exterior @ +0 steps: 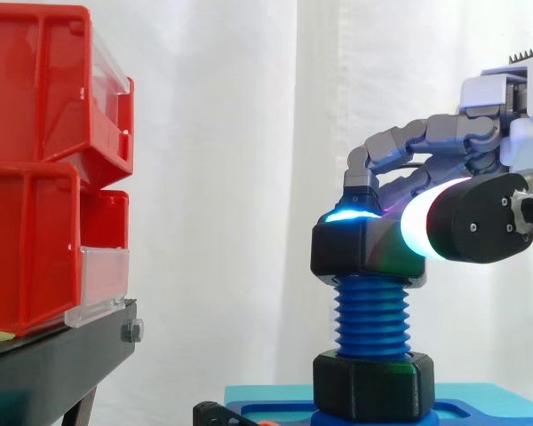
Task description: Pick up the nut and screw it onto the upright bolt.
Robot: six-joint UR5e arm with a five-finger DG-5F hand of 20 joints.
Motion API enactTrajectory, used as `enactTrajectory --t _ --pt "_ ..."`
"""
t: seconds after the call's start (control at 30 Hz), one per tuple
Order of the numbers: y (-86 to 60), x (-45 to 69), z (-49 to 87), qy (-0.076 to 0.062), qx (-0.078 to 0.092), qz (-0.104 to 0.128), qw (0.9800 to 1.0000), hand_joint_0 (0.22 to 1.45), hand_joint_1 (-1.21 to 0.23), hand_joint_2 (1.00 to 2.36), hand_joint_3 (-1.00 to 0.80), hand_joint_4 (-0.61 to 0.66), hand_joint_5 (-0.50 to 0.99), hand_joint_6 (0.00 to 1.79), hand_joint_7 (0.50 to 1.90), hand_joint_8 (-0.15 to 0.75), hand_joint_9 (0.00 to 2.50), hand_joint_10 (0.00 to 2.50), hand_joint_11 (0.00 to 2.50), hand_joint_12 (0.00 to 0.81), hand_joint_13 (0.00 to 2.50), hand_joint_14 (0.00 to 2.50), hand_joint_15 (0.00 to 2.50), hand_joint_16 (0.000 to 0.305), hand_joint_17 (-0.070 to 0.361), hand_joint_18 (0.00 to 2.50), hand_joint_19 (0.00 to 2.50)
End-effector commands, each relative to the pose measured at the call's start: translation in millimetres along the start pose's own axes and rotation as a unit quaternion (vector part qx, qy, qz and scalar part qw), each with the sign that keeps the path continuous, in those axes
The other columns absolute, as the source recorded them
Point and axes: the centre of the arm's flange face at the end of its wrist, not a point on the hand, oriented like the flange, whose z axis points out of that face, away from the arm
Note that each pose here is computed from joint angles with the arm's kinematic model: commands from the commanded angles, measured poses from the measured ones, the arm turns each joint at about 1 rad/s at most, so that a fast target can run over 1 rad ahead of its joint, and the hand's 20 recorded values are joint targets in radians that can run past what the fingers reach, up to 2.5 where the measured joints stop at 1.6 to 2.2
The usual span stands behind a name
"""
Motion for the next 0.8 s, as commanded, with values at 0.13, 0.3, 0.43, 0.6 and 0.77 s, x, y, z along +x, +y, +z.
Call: enactTrajectory --t 0.13,0.3,0.43,0.6,0.77 --pt "0.9 0.4 0.3 -0.001 -0.002 0.001 1.0000 0.52 -0.55 1.00 -0.50 0.20 -0.15 0.50 1.25 0.251 0.49 0.00 0.00 0.290 0.62 0.00 0.00 0.038 0.086 0.52 0.10" --pt "1.7 0.6 0.2 0.000 -0.006 -0.005 1.0000 0.52 -0.55 1.00 -0.50 0.20 -0.15 0.50 1.24 0.252 0.50 0.00 0.00 0.290 0.62 0.00 0.00 0.038 0.086 0.52 0.11" --pt "1.8 0.9 -0.1 0.001 -0.008 -0.008 0.9999 0.52 -0.55 1.00 -0.50 0.20 -0.15 0.50 1.25 0.251 0.50 0.00 0.00 0.290 0.62 0.00 0.00 0.038 0.085 0.52 0.11" --pt "3.4 1.1 -0.4 0.002 -0.012 -0.009 0.9999 0.52 -0.55 1.00 -0.50 0.20 -0.15 0.50 1.25 0.252 0.50 0.00 0.00 0.287 0.63 0.00 0.00 0.038 0.085 0.53 0.12" --pt "4.0 1.2 -0.4 0.002 -0.015 -0.013 0.9998 0.52 -0.55 1.00 -0.50 0.21 -0.15 0.50 1.24 0.252 0.50 0.00 0.00 0.286 0.63 0.00 0.01 0.038 0.086 0.54 0.13"
